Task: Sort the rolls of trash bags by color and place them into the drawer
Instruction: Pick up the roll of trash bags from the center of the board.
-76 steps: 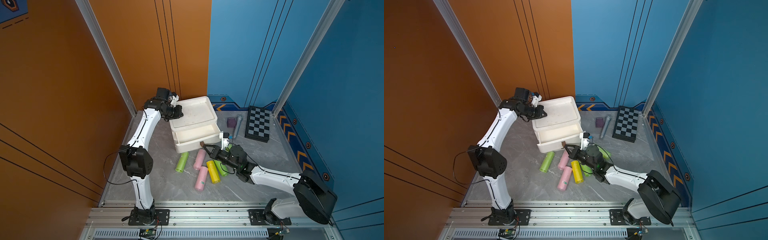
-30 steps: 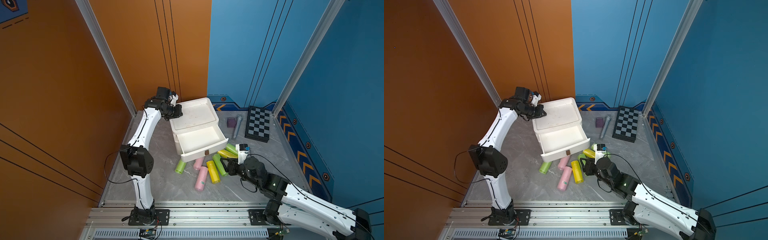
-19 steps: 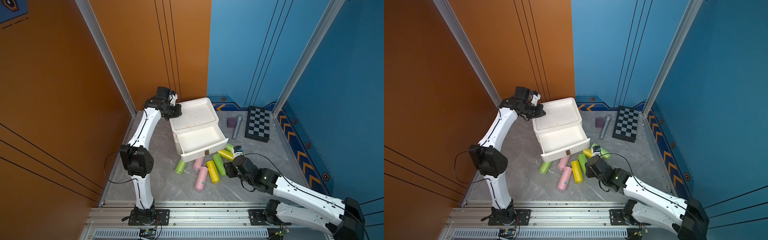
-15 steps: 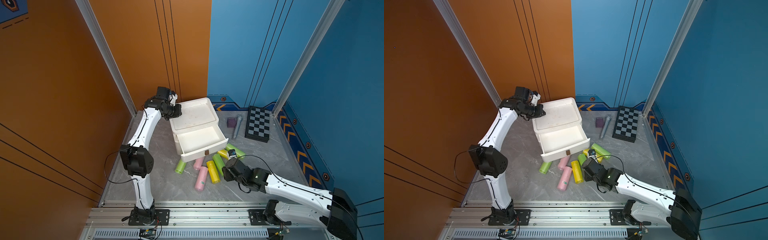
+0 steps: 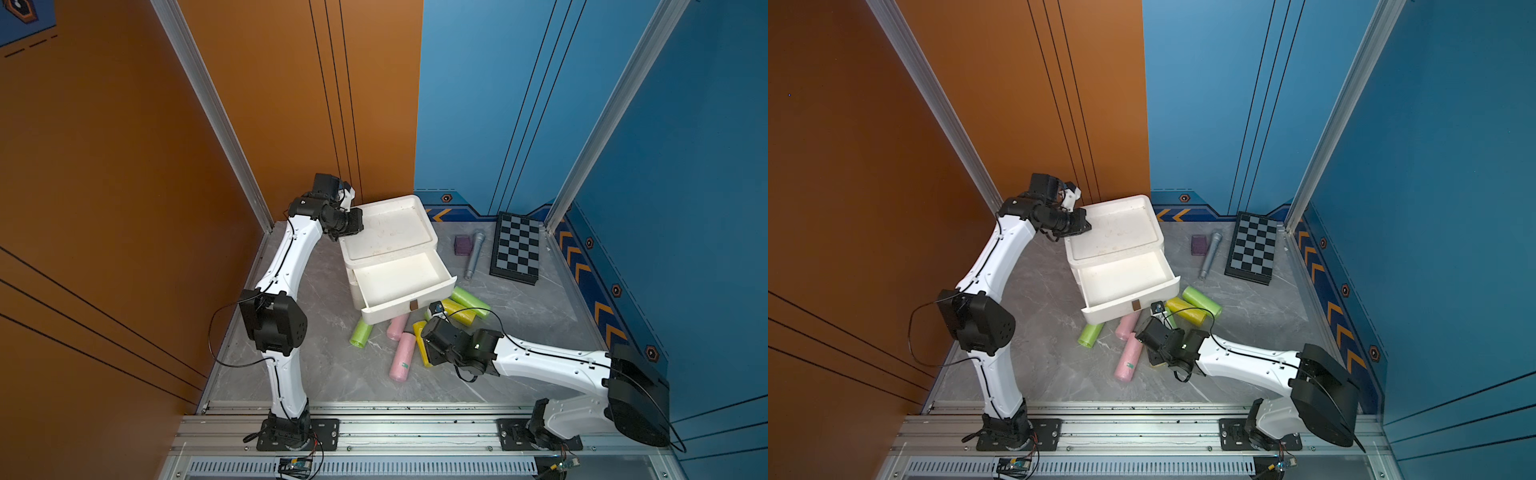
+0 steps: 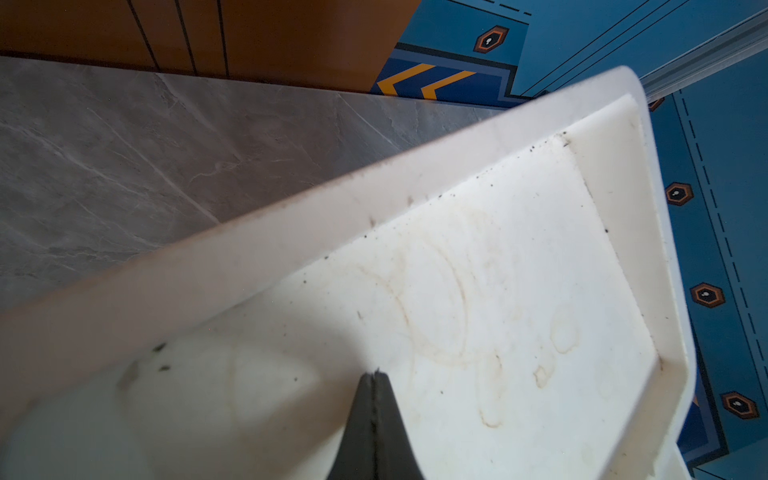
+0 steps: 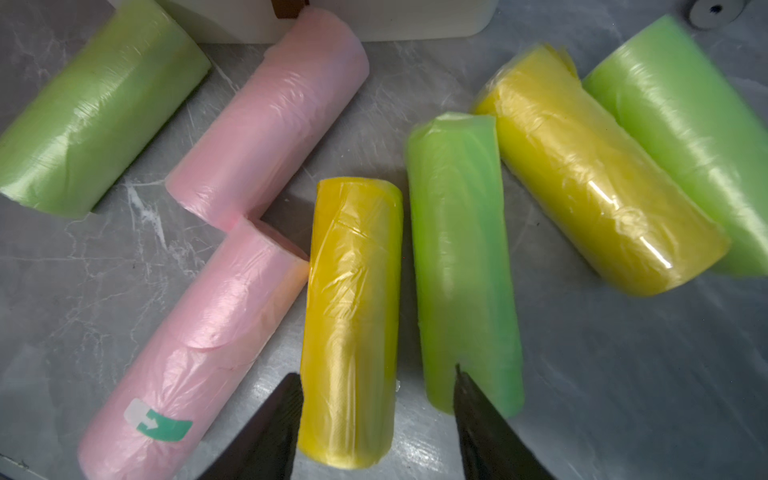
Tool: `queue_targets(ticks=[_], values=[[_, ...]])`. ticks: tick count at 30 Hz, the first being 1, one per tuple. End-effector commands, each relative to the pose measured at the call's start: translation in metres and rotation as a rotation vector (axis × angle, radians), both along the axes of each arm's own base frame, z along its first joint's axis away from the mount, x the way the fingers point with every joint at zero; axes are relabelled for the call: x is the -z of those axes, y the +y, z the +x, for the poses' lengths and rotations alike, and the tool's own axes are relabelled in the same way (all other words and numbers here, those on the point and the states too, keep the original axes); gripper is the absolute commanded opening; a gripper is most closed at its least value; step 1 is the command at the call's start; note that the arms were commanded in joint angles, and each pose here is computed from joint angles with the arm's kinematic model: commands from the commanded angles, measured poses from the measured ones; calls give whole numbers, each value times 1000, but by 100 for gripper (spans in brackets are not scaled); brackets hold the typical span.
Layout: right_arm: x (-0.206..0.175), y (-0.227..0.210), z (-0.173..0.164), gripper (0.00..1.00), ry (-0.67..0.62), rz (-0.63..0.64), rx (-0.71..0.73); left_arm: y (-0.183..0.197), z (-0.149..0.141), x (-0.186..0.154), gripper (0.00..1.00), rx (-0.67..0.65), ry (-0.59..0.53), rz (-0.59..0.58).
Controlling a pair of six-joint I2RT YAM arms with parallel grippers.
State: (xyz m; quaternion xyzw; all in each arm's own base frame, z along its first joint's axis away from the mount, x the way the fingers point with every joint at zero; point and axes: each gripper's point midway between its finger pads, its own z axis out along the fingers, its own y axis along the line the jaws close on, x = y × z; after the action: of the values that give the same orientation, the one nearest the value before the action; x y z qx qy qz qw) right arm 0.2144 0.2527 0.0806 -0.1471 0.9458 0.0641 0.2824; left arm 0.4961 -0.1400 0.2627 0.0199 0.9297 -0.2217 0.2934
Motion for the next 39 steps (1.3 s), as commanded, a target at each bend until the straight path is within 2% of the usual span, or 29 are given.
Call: queue_targets(ticks=[1,5,14,20,35,39], values=[[6,5,1,64,19,-10,15,21,-39,88,0,-37,331,127],[18,8,1,66,49,-30,14,21,-39,88,0,-37,332,120],[22,24,4,65,72,-18,-1,22,-39,88,0,-36,333,118],[37,28,8,65,120,-34,9,22,-40,90,0,-35,339,113],[42,21,11,65,139,-34,30,24,-41,92,0,-35,346,109],[48,21,11,60,149,-44,32,24,-42,92,0,-33,349,110]])
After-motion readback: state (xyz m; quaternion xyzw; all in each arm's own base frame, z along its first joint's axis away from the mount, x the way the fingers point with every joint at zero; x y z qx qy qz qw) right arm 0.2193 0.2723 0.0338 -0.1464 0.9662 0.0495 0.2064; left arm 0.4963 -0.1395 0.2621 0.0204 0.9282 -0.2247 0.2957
